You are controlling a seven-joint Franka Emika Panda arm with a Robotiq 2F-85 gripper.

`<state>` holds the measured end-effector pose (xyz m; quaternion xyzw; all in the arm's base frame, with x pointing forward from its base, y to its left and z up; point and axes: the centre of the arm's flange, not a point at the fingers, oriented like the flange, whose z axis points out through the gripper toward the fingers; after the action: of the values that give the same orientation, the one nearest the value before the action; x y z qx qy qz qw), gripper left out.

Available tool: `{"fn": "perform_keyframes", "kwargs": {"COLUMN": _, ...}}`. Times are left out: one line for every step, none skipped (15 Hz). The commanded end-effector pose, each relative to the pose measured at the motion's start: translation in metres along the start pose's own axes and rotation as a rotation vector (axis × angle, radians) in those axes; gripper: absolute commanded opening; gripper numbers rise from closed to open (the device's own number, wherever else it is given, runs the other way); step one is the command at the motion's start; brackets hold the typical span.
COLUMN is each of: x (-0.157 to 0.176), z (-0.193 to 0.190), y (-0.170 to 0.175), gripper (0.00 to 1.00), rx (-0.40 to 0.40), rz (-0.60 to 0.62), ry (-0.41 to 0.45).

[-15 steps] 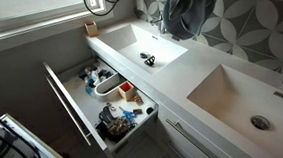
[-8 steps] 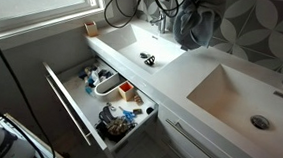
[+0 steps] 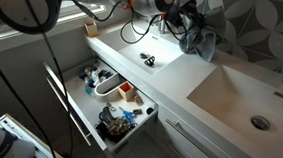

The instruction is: Use the towel to wipe the window sill then place it back on the counter

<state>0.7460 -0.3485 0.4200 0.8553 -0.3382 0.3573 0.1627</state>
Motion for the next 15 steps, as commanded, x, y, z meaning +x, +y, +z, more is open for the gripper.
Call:
{"fn": "perform_keyframes", "kwargs": {"x": 0.021, "z": 0.048, "y": -0.010, "gripper": 0.07, "rx": -0.037, "rz": -0.043, "ry": -0.090}}
{"fn": "perform_keyframes", "kwargs": {"x": 0.019, "z": 0.054, "y": -0.007, "gripper": 0.07, "rx": -0.063, "rz": -0.043, "ry": -0.112}}
{"fn": "perform_keyframes", "kwargs": {"x": 0.019, "z": 0.059, "y": -0.003, "gripper": 0.07, "rx": -0.082, "rz": -0.041, "ry": -0.143}}
{"fn": "perform_keyframes", "kwargs": {"x": 0.018, "z": 0.064, "y": 0.003, "gripper": 0.07, "rx": -0.107, "rz": -0.039, "ry": -0.181}}
{"fn": "perform_keyframes", "kwargs": {"x": 0.017, "z": 0.070, "y": 0.009, "gripper": 0.07, "rx": -0.139, "rz": -0.043, "ry": -0.212}}
{"fn": "perform_keyframes", "kwargs": {"x": 0.016, "z": 0.073, "y": 0.015, "gripper": 0.07, "rx": -0.164, "rz": -0.041, "ry": -0.240}}
{"fn": "perform_keyframes", "kwargs": {"x": 0.016, "z": 0.076, "y": 0.020, "gripper": 0.07, "rx": -0.196, "rz": -0.034, "ry": -0.249}}
{"fn": "perform_keyframes", "kwargs": {"x": 0.016, "z": 0.079, "y": 0.023, "gripper": 0.07, "rx": -0.208, "rz": -0.032, "ry": -0.263}}
{"fn": "perform_keyframes", "kwargs": {"x": 0.015, "z": 0.082, "y": 0.026, "gripper": 0.07, "rx": -0.226, "rz": -0.034, "ry": -0.269}}
{"fn": "perform_keyframes", "kwargs": {"x": 0.015, "z": 0.083, "y": 0.028, "gripper": 0.29, "rx": -0.240, "rz": -0.032, "ry": -0.273}}
{"fn": "perform_keyframes", "kwargs": {"x": 0.015, "z": 0.083, "y": 0.028, "gripper": 0.54, "rx": -0.249, "rz": -0.032, "ry": -0.279}}
{"fn": "perform_keyframes", "kwargs": {"x": 0.015, "z": 0.080, "y": 0.030, "gripper": 0.55, "rx": -0.265, "rz": -0.041, "ry": -0.280}}
{"fn": "perform_keyframes", "kwargs": {"x": 0.018, "z": 0.071, "y": 0.034, "gripper": 0.59, "rx": -0.278, "rz": -0.051, "ry": -0.285}}
{"fn": "perform_keyframes", "kwargs": {"x": 0.021, "z": 0.060, "y": 0.039, "gripper": 0.67, "rx": -0.283, "rz": -0.054, "ry": -0.281}}
{"fn": "perform_keyframes", "kwargs": {"x": 0.027, "z": 0.041, "y": 0.044, "gripper": 0.73, "rx": -0.258, "rz": -0.055, "ry": -0.293}}
